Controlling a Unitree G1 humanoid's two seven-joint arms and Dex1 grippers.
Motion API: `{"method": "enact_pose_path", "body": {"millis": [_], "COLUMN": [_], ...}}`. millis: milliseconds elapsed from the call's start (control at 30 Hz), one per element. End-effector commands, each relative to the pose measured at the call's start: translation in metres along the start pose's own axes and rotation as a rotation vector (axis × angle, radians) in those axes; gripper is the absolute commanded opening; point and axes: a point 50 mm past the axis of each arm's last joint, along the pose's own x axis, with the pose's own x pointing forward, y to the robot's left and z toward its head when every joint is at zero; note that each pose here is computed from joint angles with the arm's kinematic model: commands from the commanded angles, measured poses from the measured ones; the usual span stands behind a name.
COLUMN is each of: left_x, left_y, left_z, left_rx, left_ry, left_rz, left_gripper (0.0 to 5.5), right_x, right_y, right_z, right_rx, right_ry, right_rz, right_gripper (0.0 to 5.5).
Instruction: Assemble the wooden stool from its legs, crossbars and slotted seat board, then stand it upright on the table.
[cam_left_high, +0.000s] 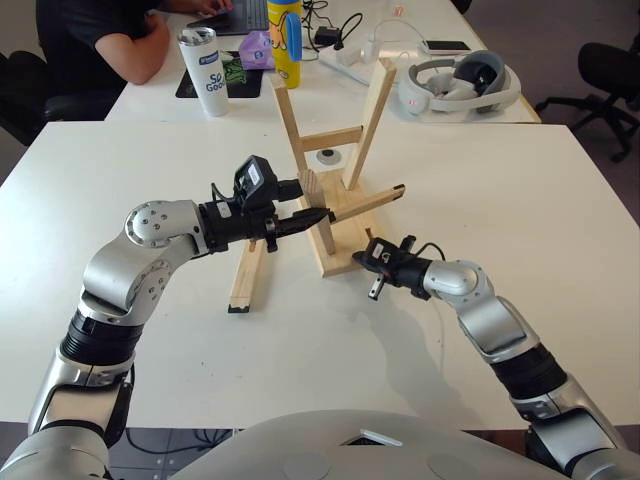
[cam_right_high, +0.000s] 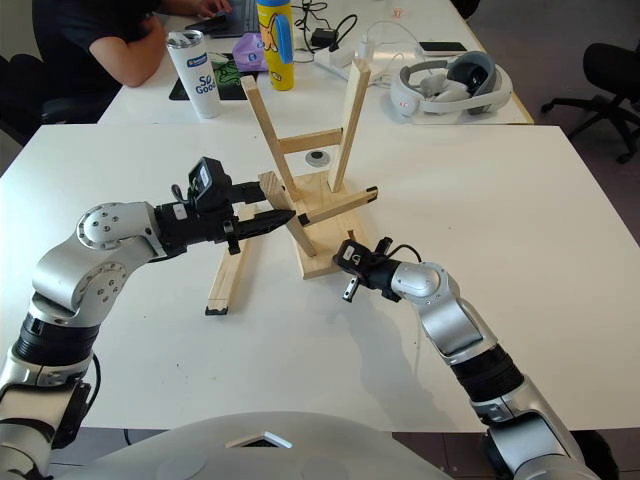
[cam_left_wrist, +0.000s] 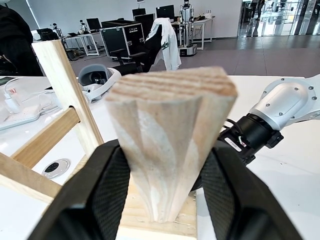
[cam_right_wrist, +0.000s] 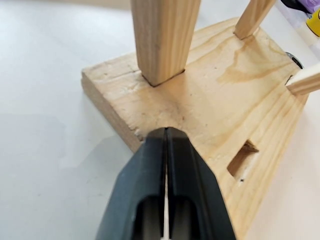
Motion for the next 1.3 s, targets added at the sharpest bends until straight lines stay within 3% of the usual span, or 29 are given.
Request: {"method": "enact_pose_path", "body": {"millis": [33, 200, 233, 500, 767, 1033, 1300], "left_x": [-0.007, -0.009, -0.010, -0.017, -0.047, -0.059, -0.061], "left_y": [0.000, -0.001, -0.001, 0.006, 0.000, 0.001, -0.004], "left_z": [-0.056, -0.052, -0.049, -0.031, -0.052, -0.075, -0.092], "left_rx": [-0.224, -0.220, -0.217, -0.173, -0.145, -0.208, -0.257], "left_ry": [0.218, 0.174, 0.160, 0.083, 0.244, 0.296, 0.391], "left_rz": [0.048, 0.046, 0.046, 0.104, 0.164, 0.359, 0.612], "left_gripper": [2.03, 2.03, 2.39, 3.55, 4.69, 4.69, 4.69], "right_x": [0.005, 0.006, 0.005, 0.005, 0.008, 0.020, 0.031], "right_y": [0.025, 0.024, 0.024, 0.025, 0.033, 0.045, 0.036], "right_z": [-0.031, -0.030, -0.030, -0.033, -0.032, -0.013, 0.003], "right_rx": [0.080, 0.082, 0.083, 0.091, 0.132, 0.198, 0.250], "right_ry": [0.145, 0.143, 0.144, 0.151, 0.158, 0.103, 0.064], "right_rz": [0.133, 0.129, 0.128, 0.121, 0.128, 0.137, 0.024], "right_gripper": [0.00, 0.00, 0.00, 0.00, 0.00, 0.00, 0.00]}}
